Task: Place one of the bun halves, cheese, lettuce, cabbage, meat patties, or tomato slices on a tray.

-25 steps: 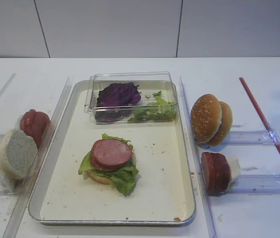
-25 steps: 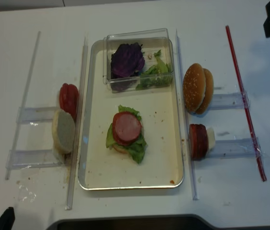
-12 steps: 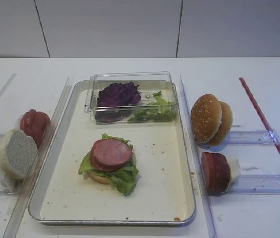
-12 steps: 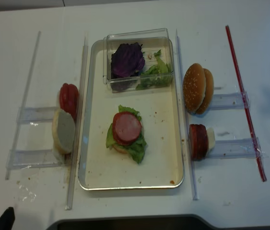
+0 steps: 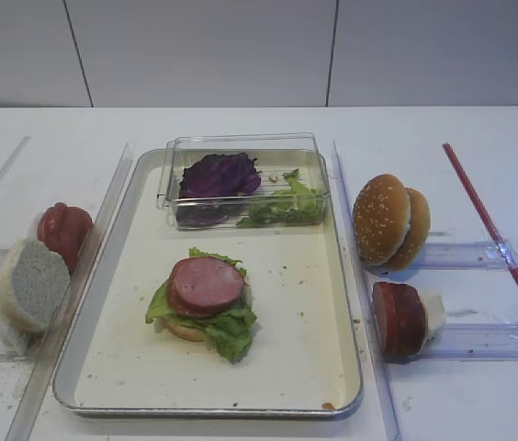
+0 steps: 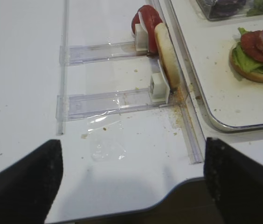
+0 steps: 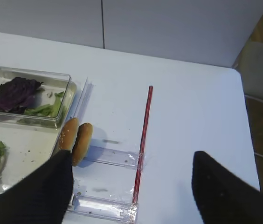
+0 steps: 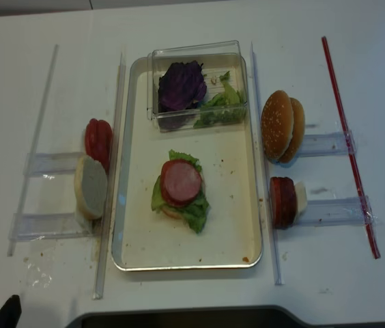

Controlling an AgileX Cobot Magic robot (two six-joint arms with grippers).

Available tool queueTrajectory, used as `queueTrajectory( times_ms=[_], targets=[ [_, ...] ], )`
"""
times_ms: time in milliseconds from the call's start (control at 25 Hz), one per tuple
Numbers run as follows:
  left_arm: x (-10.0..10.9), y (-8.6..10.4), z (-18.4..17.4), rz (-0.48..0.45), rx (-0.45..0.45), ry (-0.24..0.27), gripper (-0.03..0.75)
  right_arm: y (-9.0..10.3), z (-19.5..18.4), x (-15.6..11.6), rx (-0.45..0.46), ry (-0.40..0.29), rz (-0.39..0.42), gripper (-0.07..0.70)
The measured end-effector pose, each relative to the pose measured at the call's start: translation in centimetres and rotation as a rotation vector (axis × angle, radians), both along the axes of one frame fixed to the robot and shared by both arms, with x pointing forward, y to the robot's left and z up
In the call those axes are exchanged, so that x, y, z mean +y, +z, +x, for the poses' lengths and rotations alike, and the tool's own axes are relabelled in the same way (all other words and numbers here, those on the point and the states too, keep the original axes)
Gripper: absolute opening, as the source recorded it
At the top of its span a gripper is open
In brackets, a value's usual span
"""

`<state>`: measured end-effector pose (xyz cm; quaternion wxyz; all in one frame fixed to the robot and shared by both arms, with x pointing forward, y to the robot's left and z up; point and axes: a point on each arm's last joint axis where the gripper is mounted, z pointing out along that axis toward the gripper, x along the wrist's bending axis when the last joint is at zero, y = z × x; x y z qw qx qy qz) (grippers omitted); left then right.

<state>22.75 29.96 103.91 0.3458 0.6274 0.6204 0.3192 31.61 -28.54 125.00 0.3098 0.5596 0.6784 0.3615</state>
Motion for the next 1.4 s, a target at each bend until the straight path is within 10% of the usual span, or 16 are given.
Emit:
queueTrajectory(
  times_ms=[320,1400],
  targets=[
    [0.0,0.0,0.0,0.0,0.0,0.0,0.566,0.3,-6.4,-0.2,-0.163,-0.002,0.008,0.542],
    [0.0,0.0,0.0,0.0,0.0,0.0,0.566,-15.4,-9.8,-0.3,-0.053,-0.023,0.032,0.541]
  ],
)
